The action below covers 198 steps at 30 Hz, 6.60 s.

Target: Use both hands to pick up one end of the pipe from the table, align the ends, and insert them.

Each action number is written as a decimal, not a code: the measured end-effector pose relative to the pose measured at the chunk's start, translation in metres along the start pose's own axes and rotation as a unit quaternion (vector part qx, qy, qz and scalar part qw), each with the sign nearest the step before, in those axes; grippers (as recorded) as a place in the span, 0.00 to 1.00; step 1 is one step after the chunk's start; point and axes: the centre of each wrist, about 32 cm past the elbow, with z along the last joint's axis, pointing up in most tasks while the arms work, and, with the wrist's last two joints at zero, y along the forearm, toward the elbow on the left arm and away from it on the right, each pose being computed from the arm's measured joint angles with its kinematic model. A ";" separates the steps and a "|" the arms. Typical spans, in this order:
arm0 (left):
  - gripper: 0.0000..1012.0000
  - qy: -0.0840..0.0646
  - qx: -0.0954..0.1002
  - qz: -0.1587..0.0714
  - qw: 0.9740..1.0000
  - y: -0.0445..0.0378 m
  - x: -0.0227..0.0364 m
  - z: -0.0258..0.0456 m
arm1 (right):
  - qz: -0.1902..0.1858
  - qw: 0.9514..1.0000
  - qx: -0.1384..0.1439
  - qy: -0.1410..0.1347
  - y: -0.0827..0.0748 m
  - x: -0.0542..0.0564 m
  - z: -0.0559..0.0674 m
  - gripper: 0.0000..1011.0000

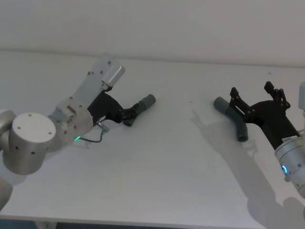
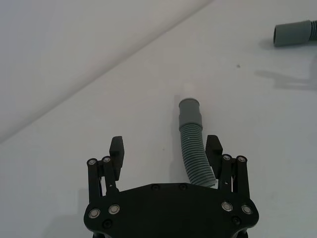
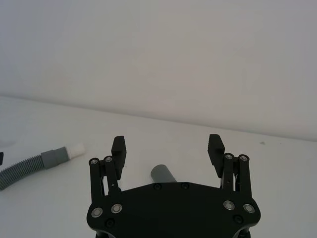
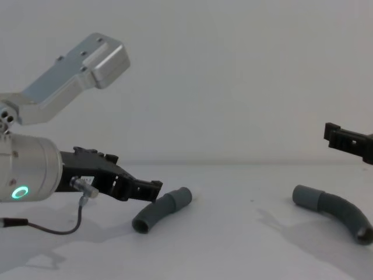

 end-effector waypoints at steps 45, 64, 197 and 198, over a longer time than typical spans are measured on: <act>0.99 0.029 0.067 -0.066 0.995 -0.0497 0.0021 0.0224 | 0.000 1.000 0.000 0.000 0.000 0.000 0.000 0.99; 0.99 0.037 0.082 -0.063 0.994 -0.0532 0.0028 0.0216 | 0.000 1.000 0.000 0.000 0.000 0.000 0.000 0.99; 0.30 0.057 0.094 -0.075 0.991 -0.0571 0.0018 0.0188 | 0.135 0.966 -0.221 0.008 0.057 0.068 0.002 0.99; 0.30 0.057 0.094 -0.075 0.991 -0.0571 0.0018 0.0188 | 0.135 0.966 -0.222 0.007 0.057 0.068 0.002 0.99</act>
